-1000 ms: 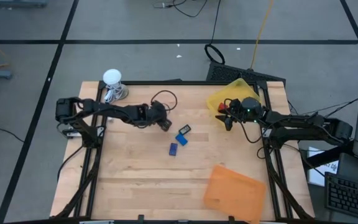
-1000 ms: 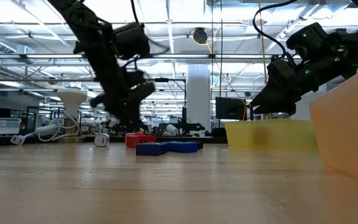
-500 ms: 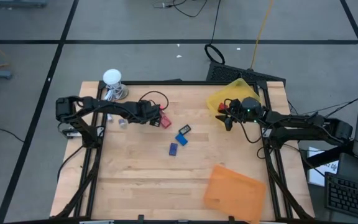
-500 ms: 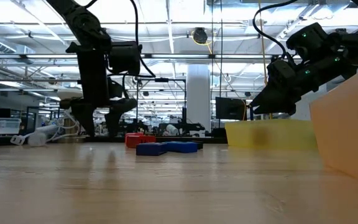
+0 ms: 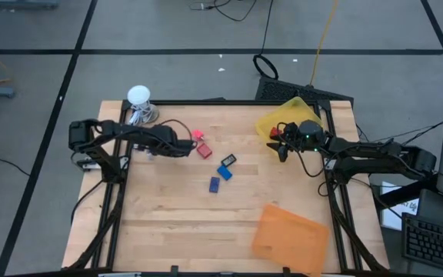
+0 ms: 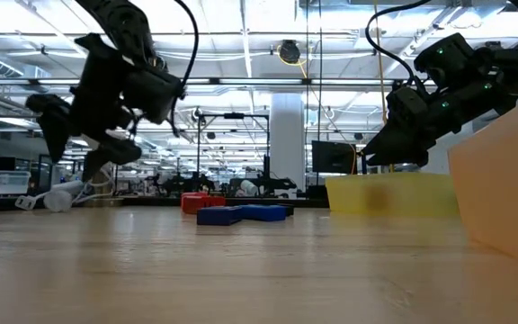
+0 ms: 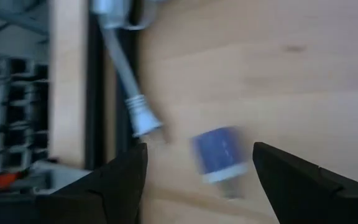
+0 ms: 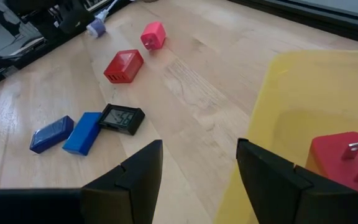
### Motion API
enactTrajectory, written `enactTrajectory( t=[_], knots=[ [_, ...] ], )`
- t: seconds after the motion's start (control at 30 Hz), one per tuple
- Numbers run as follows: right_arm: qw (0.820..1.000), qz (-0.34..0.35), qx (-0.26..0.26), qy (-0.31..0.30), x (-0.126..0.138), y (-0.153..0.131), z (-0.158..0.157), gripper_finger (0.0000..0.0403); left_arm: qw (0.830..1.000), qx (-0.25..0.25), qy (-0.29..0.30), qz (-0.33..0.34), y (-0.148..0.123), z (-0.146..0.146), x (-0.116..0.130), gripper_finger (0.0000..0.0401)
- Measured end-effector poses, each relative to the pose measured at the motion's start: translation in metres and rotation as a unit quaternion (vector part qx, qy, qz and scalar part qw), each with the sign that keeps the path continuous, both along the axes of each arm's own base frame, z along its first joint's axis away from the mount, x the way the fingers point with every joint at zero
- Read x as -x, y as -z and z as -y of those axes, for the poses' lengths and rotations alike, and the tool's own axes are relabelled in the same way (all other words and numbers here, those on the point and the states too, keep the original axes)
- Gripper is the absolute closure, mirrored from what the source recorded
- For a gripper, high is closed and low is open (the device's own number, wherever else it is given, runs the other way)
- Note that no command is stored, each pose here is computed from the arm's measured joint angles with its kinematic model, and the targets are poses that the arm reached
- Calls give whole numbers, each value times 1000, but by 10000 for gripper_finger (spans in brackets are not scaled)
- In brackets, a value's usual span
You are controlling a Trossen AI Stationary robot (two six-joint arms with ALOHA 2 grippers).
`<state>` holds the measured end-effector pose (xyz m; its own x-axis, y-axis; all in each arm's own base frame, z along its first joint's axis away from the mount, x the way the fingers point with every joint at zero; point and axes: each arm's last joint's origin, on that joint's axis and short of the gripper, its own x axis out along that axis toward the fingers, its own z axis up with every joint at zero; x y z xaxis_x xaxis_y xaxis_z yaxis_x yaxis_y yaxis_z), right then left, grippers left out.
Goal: Pick & Place Office items
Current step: Put the purple charger adapter into the yellow bin
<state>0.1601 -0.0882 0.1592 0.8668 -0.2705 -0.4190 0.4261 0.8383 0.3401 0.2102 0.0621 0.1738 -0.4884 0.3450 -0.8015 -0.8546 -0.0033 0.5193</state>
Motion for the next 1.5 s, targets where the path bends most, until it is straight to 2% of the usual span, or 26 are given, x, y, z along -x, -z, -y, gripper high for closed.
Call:
enactTrajectory(
  t=[0.1,0.43,0.57,0.77,0.97,1.13,1.33,1.5],
  knots=[
    [1000,0,0,0,0,0,0,206,1000,-18,-12,2,2,4,2,107],
    [1000,-2,-3,0,0,0,0,206,999,-17,-28,34,26,3,9,107],
    [1000,-2,-3,0,0,0,0,206,998,-7,-12,67,36,0,7,107],
    [1000,-1,-3,-1,0,0,0,206,990,0,61,124,41,-7,-8,107],
    [1000,-1,-3,-1,0,0,0,206,970,-17,164,179,41,-13,-29,107],
    [1000,-1,-3,-1,0,0,0,206,955,-24,243,168,40,-15,-36,107],
    [1000,-1,-3,-1,0,0,0,206,940,-32,301,155,38,-17,-41,107],
    [1000,-1,-3,-1,0,0,0,206,919,13,345,189,38,-16,-48,107]
  ],
)
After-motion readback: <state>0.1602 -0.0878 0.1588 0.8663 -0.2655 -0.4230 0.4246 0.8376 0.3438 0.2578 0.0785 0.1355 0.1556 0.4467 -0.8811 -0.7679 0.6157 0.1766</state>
